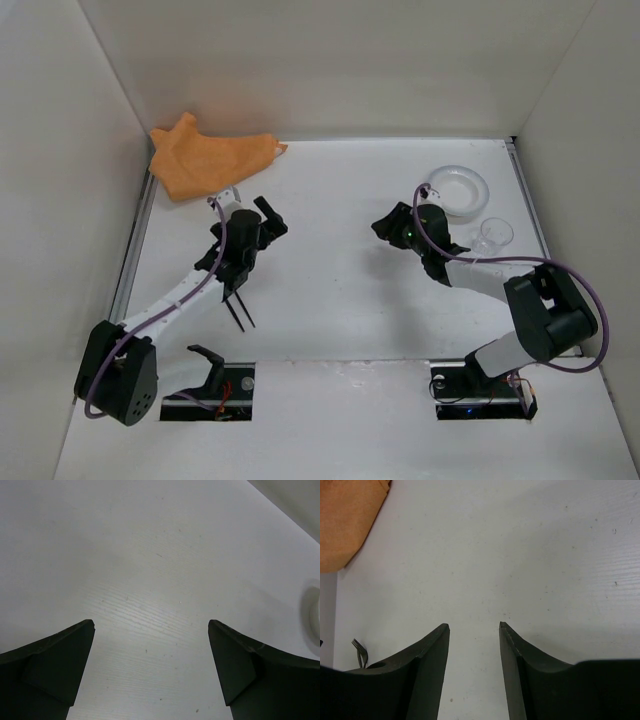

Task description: Set the dinner table for one person

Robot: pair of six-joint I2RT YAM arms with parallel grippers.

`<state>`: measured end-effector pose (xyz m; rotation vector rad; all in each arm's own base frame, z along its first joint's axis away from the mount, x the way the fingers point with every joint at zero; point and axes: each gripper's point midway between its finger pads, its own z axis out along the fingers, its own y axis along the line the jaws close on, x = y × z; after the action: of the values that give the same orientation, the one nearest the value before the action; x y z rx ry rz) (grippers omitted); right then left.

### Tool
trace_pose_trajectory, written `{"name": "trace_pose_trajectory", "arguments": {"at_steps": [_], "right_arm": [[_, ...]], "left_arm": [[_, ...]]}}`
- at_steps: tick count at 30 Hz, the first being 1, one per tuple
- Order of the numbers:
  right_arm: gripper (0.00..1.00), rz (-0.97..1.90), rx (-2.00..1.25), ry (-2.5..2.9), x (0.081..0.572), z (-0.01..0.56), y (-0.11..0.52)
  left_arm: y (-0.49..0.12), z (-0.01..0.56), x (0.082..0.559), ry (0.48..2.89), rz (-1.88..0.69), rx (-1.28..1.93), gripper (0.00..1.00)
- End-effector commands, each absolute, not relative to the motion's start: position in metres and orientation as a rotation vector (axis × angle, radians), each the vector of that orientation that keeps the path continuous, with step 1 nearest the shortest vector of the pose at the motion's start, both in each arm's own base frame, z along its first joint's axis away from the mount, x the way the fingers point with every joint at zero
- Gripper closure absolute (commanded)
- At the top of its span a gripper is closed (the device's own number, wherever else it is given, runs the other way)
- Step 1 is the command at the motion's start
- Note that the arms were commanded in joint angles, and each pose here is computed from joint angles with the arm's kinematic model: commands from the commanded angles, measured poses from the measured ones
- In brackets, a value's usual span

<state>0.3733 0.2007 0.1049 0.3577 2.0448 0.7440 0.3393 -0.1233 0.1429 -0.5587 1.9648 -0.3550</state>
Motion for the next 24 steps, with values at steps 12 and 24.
{"name": "trace_pose_trajectory", "arguments": {"at_steps": [12,24], "right_arm": [[0.97,0.806,0.329,1.998,0.382,0.123,0.209],[0.90,0.840,0.313,2.022,0.381,0.118,0.219]], "left_arm": [[-0.028,0.172,0.399,1.690,-0.094,-0.754,0.00],[0.042,0.187,0.481,1.562,-0.025,-0.910,0.46]]}}
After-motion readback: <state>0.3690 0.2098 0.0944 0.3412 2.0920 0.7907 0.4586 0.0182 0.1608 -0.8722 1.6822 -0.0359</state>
